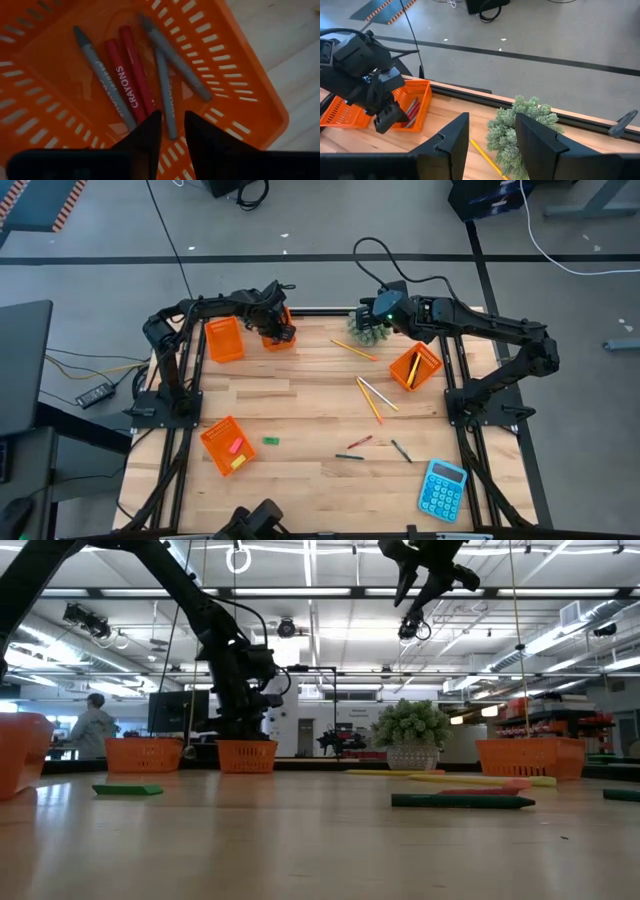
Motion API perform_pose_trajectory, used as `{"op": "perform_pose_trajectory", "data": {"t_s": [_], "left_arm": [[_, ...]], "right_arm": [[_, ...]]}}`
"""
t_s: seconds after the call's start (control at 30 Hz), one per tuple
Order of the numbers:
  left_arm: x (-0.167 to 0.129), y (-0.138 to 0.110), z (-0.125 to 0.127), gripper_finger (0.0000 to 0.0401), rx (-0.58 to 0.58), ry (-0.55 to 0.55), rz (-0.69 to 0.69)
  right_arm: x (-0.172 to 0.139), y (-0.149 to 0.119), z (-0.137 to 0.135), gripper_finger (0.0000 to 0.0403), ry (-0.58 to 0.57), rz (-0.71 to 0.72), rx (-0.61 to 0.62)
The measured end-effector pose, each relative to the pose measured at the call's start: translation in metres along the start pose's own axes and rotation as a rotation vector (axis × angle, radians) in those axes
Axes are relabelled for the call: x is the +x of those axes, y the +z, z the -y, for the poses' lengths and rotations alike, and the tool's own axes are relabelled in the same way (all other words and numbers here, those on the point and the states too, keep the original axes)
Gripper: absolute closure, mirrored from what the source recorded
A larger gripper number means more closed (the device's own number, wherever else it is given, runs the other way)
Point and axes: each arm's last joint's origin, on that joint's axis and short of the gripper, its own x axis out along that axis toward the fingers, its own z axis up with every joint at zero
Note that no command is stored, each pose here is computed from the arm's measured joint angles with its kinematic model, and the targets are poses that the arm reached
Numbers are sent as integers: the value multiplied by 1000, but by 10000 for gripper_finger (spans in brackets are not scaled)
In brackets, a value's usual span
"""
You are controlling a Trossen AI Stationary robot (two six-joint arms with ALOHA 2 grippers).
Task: Sort crayons/erasers/pens/pencils in bins
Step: Put the gray crayon into the middle orange bin, then put the green eraser into the bottom orange bin
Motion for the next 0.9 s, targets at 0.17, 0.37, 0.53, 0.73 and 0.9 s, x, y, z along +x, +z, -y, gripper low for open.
{"op": "perform_pose_trajectory", "data": {"t_s": [0.17, 0.37, 0.53, 0.73, 0.9], "left_arm": [[-13, 0, 3, 293, 27, -33, 23], [-42, 1, 8, 291, 46, -62, 100], [-74, -3, 16, 289, 108, -118, 176], [-121, -23, 43, 294, 363, -290, 264], [-147, -53, 75, 295, 585, -354, 299]], "right_arm": [[0, 0, 0, 237, 2, -1, 0], [0, -1, -1, 237, 33, -32, -19], [-2, -2, -2, 237, 105, -96, -1], [-17, -1, 0, 237, 306, -226, -63], [-33, -7, -3, 237, 502, -353, -145]]}}
